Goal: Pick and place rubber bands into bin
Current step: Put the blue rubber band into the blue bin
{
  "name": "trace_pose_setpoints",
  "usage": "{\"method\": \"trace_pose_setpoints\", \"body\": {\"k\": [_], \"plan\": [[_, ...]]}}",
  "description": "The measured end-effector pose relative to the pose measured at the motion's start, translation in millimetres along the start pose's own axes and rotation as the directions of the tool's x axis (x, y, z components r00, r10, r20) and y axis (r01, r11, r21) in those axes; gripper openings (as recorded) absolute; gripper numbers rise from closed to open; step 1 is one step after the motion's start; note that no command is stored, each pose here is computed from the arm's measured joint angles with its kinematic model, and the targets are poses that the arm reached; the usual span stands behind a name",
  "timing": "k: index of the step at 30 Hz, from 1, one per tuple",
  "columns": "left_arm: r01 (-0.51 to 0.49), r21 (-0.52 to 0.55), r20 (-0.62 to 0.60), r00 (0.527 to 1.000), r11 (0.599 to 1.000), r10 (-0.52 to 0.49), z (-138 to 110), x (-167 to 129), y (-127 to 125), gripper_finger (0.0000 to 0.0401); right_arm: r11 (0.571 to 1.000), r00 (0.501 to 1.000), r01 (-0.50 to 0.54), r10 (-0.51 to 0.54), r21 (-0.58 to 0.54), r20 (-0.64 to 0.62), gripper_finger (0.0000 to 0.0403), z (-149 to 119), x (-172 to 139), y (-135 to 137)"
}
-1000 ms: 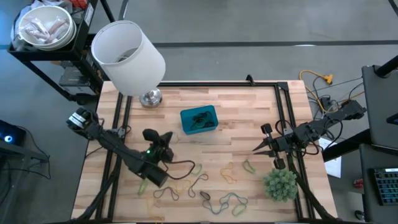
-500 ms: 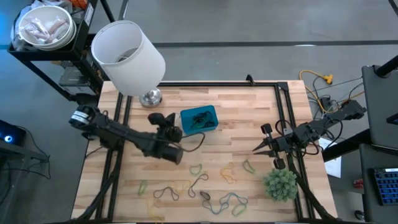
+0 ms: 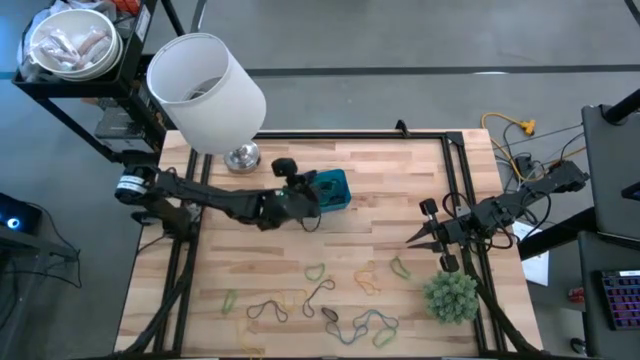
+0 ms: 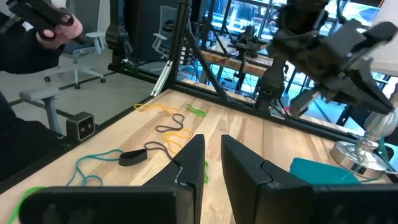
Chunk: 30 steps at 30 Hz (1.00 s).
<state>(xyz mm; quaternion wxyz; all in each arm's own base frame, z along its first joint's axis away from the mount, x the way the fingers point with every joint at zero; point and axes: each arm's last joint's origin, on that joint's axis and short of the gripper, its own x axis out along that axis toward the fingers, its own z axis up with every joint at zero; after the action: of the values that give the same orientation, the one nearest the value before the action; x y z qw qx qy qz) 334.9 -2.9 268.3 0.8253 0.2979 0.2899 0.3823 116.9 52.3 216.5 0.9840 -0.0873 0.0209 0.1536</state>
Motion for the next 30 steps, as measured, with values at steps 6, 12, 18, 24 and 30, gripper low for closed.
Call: {"method": "trace_pose_setpoints", "body": {"k": [6, 12, 18, 24, 30], "plan": [[0.049, 0.007, -0.040, 0.998, 0.999, -0.049, -11, 29, -5, 0.0000, 1.000, 1.000, 0.000, 0.000, 0.000, 0.000, 0.0047, 0, 0, 0], [0.094, 0.061, -0.110, 0.990, 0.994, -0.087, -29, 60, -31, 0.0000, 1.000, 1.000, -0.001, 0.001, 0.004, -0.003, 0.0047, 0, 0, 0], [0.123, 0.106, -0.162, 0.981, 0.987, -0.105, -41, 76, -53, 0.0000, 1.000, 1.000, -0.002, 0.002, 0.006, -0.011, 0.0047, -1, 0, 0], [0.242, 0.029, -0.122, 0.964, 0.970, -0.237, -40, 78, -54, 0.0000, 1.000, 1.000, -0.003, 0.003, 0.012, -0.018, 0.0047, -2, 0, 0], [0.291, -0.015, -0.100, 0.951, 0.956, -0.291, -37, 76, -45, 0.0000, 1.000, 1.000, -0.003, 0.004, 0.022, -0.023, 0.0047, -3, 0, 1]]}}
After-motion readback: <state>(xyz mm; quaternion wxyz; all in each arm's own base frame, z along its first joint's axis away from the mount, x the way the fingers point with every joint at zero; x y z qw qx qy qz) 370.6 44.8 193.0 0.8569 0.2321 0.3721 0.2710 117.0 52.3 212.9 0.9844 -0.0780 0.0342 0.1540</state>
